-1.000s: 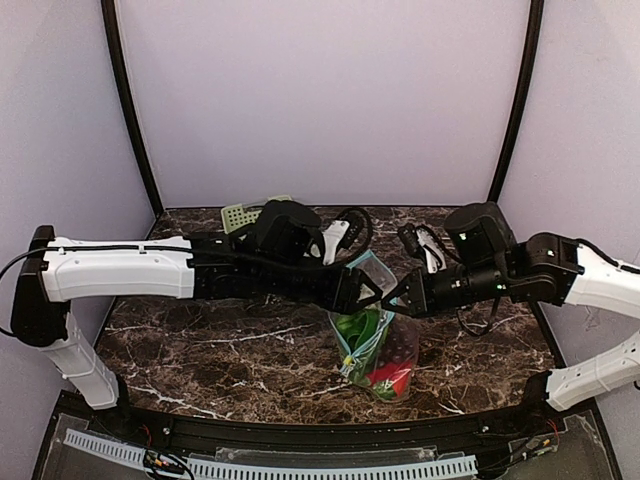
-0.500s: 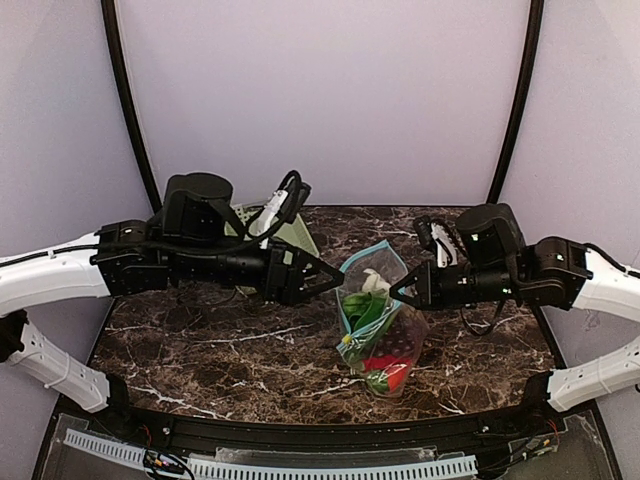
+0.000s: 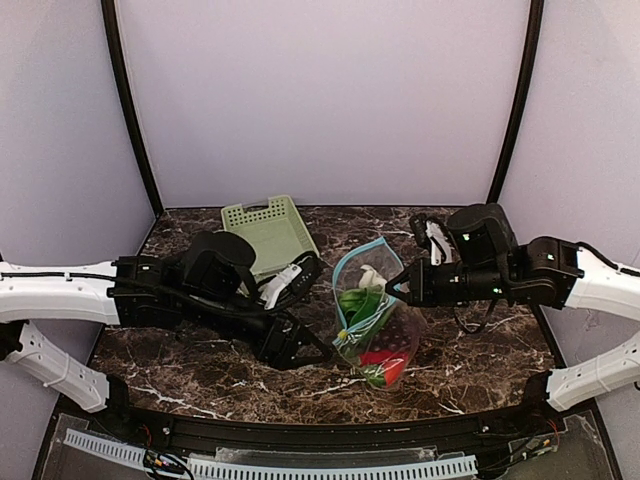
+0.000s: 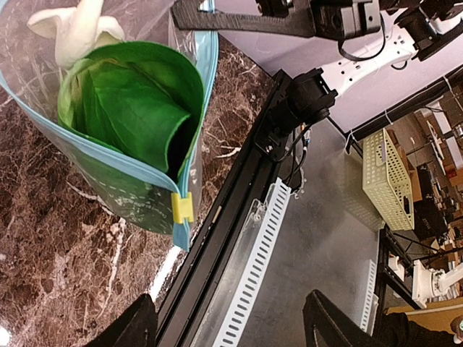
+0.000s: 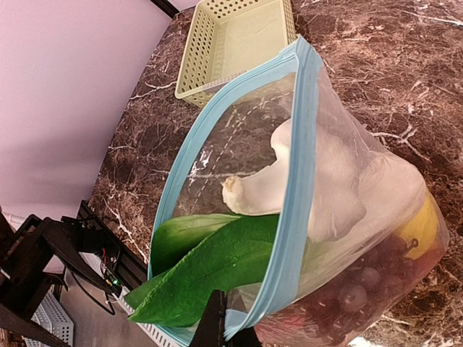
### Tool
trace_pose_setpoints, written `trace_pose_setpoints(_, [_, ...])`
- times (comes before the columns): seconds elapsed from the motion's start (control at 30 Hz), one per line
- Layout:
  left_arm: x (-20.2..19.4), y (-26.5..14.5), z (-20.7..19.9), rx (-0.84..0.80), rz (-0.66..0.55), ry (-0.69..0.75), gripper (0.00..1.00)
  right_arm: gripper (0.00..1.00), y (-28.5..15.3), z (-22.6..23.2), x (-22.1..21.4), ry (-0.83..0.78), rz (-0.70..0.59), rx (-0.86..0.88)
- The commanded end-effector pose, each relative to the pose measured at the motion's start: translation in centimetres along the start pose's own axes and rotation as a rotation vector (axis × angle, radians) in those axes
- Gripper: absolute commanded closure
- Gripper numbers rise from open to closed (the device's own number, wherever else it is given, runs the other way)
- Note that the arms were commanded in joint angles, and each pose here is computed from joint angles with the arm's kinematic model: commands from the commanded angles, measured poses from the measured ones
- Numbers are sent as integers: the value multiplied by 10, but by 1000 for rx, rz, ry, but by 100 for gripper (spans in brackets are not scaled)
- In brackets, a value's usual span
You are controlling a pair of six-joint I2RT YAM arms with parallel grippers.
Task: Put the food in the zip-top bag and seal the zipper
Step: Pass from the right arm to the left
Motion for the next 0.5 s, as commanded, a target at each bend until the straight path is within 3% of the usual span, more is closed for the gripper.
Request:
trace_pose_setpoints(0.0, [-4,8,3,18,24,9,31,100,-12,16,33,16,-135,60])
trace_pose_setpoints(0.27, [4,32,3,19,39,26,32,100,-13,17,34,17,-138,62])
trace_pose_setpoints(0.47, [13,35,7,71,-4,42,45,100,-15,16,33,19,-141,61])
Point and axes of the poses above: each gripper's point midway between its finger pads, its own y axis out along the fingers, its own z axis along the line the jaws close on, x = y × z, the point moved 5 cm from there along -y, back along the fingers, and after that the axes turned 12 degrees about -y, right-handed, at the moved point
